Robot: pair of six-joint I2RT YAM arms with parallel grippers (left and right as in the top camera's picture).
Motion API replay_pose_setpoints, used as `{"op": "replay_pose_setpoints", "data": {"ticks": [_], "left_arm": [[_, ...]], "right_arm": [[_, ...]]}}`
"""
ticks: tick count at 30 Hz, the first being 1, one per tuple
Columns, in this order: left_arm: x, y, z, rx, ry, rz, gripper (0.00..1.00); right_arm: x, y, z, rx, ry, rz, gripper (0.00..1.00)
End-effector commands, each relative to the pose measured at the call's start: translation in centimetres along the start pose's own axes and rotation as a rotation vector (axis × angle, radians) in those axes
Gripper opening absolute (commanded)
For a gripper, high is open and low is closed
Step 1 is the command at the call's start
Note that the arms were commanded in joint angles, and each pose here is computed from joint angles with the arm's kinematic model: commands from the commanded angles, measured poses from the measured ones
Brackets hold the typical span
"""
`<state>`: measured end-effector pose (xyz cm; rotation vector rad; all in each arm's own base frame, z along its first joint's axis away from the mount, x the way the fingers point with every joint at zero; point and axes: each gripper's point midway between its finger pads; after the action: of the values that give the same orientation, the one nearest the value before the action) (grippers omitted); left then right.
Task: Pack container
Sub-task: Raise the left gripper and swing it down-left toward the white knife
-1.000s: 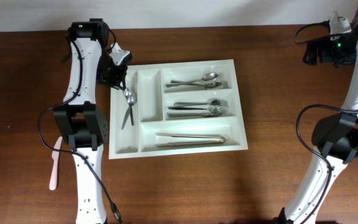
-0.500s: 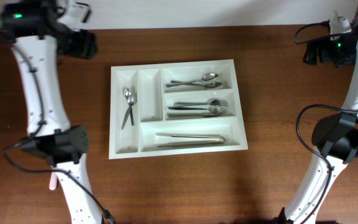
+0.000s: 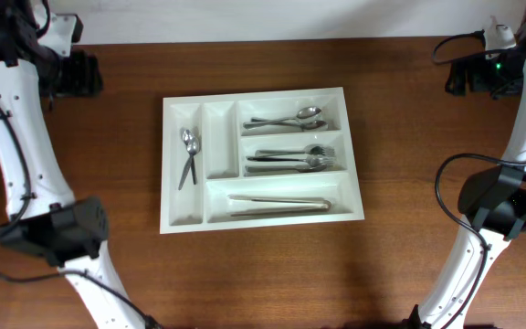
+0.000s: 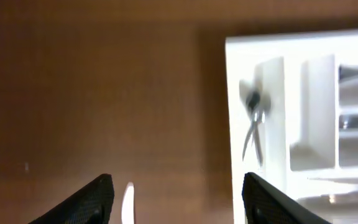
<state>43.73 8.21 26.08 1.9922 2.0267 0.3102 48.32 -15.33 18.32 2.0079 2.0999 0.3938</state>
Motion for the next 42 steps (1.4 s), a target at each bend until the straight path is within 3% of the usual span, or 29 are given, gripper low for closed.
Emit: {"op": "replay_pose_setpoints", "data": {"ticks": [1,11,17,22,25,35,42], "left_arm": [[1.4,-3.6,-0.7,0.086,0.039,-0.046,0.69],[6.0,-16.1,4.5,0.486,0.012,-0.236,0.70],[8.6,-19.9,8.5,0.554,0.056,-0.255,0.70],[10.3,-20.7,11.2,0.530,0.084,-0.153,0.69],[11.3,-20.6,12.0,0.516,0.131,-0.120,0.82],[12.6,-19.0,13.0,0.440,0.165,-0.033,0.81],[11.8,-20.5,12.6,0.503,0.120,-0.020,0.78]], "right_arm": [[-0.2,0.0,-0.6,-0.010,-0.008,0.004,0.99],[-0.2,0.0,-0.6,-0.010,-0.008,0.004,0.99],[-0.2,0.0,-0.6,-0.010,-0.008,0.004,0.99],[-0.2,0.0,-0.6,-0.010,-0.008,0.004,0.99],[-0.2,0.0,-0.6,-0.010,-0.008,0.004,0.99],[-0.2,0.0,-0.6,-0.010,-0.008,0.004,0.99],[-0.2,0.0,-0.6,-0.010,-0.008,0.004,0.99]]}}
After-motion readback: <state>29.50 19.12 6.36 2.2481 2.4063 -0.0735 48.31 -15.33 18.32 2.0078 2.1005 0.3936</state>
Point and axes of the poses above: each gripper's point midway between its finger pads, its own z axis out along the fingers, its own x axis along the line the jaws close on, y = z × x, and after that the axes turned 2 degrees about -z, right-handed
